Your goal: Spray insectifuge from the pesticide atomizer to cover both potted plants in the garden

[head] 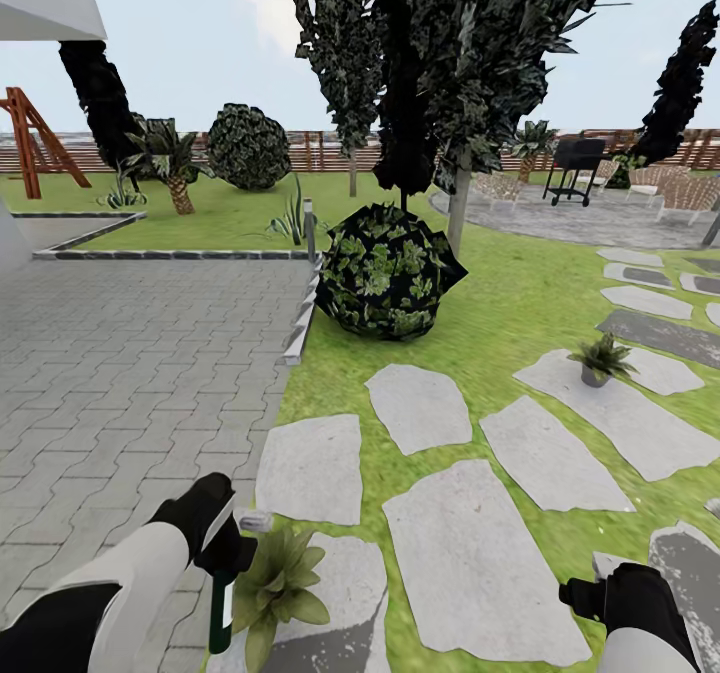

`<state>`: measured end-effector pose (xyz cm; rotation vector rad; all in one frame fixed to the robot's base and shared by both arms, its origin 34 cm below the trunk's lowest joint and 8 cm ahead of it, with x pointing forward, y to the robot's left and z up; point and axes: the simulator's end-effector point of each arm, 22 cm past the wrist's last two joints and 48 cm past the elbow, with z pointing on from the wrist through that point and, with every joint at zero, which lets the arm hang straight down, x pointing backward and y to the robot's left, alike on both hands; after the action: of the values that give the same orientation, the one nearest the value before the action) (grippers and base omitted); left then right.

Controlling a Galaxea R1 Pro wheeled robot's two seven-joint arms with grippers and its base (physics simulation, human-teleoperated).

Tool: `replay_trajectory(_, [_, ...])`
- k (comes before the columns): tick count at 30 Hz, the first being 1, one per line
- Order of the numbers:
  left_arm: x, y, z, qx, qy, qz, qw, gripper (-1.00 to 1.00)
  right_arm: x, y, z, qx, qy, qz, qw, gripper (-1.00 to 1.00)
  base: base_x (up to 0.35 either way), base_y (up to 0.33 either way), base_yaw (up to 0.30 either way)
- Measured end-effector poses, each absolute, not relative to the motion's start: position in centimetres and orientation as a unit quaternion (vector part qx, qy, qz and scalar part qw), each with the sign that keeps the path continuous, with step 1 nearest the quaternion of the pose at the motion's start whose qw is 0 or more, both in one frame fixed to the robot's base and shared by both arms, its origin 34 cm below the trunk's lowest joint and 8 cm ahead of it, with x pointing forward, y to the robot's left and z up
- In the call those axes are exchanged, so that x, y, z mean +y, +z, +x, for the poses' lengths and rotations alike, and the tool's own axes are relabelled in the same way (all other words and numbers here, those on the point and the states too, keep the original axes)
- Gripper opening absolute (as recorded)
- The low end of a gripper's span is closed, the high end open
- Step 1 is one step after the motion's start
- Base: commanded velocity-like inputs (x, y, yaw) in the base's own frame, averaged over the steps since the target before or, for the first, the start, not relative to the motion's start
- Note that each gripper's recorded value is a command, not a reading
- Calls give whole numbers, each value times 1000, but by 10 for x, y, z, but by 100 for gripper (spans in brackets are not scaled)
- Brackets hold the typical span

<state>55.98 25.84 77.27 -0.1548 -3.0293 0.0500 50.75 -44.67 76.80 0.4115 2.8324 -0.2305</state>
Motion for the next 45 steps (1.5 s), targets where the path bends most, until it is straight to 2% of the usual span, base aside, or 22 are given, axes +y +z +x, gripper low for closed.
replay_trajectory(20, [258, 745, 554, -995, 18, -52, 78, -100, -447, 744, 509, 979, -81, 141, 122, 100, 0, 0, 0])
replay_trajectory(36, [250, 799, 648, -997, 23, -56, 40, -100, -447, 727, 512, 980, -82, 141, 118, 100, 0, 0, 0])
replay_trajectory(45, [249, 793, 639, -997, 29, -51, 49, -100, -447, 727, 512, 980, -82, 141, 118, 100, 0, 0, 0])
